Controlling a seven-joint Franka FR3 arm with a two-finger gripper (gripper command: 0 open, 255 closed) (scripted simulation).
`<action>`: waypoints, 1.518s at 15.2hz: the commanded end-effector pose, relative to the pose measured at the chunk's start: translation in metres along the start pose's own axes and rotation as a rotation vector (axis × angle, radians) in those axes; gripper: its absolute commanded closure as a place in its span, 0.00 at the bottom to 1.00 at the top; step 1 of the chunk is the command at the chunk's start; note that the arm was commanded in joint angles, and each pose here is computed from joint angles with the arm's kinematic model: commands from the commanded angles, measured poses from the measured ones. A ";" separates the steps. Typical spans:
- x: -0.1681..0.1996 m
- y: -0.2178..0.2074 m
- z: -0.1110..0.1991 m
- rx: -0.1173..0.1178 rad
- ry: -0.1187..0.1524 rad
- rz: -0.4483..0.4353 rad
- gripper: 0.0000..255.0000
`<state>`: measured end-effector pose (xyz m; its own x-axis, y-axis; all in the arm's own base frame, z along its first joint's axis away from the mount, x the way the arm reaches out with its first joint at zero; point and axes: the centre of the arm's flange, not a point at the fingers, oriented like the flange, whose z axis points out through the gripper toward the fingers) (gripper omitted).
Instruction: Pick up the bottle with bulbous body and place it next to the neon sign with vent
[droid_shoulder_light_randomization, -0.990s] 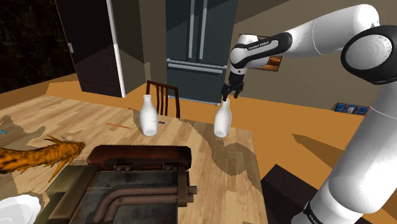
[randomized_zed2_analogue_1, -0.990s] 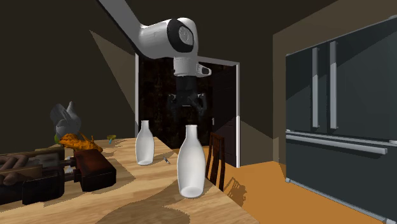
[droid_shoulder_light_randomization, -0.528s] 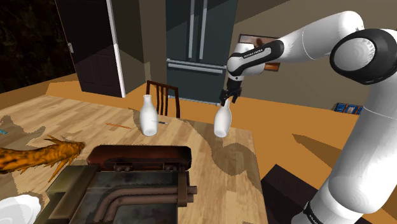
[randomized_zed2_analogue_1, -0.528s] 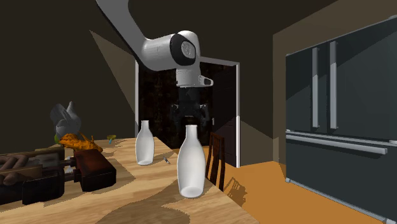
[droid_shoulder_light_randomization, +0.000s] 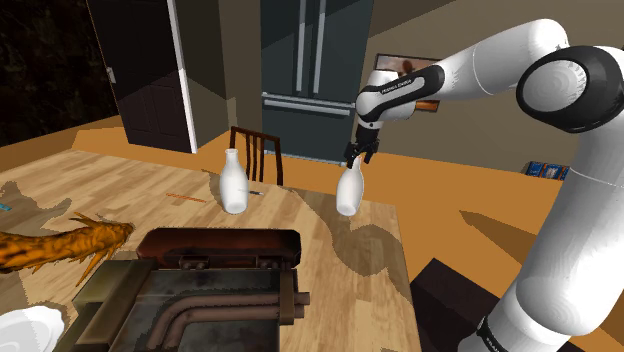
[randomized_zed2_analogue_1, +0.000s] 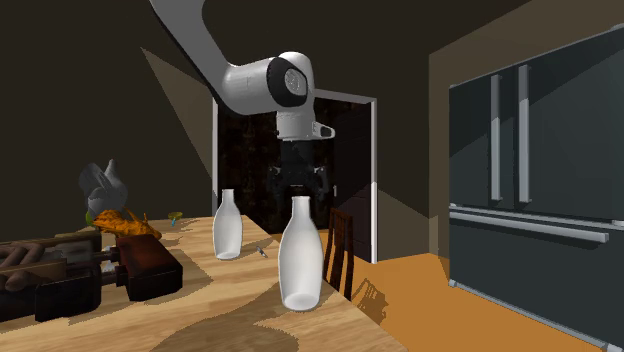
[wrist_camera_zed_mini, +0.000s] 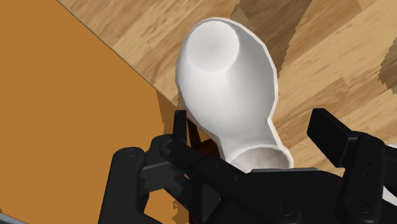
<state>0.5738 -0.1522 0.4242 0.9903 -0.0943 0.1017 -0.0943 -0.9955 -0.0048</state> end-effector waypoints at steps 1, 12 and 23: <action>0.000 0.000 0.000 0.000 0.000 0.000 1.00; 0.001 0.000 -0.010 0.000 0.000 0.000 1.00; 0.007 0.000 -0.068 0.000 0.000 0.000 1.00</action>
<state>0.5737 -0.1536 0.4870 0.9903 -0.0944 0.1015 -0.0944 -0.9955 -0.0049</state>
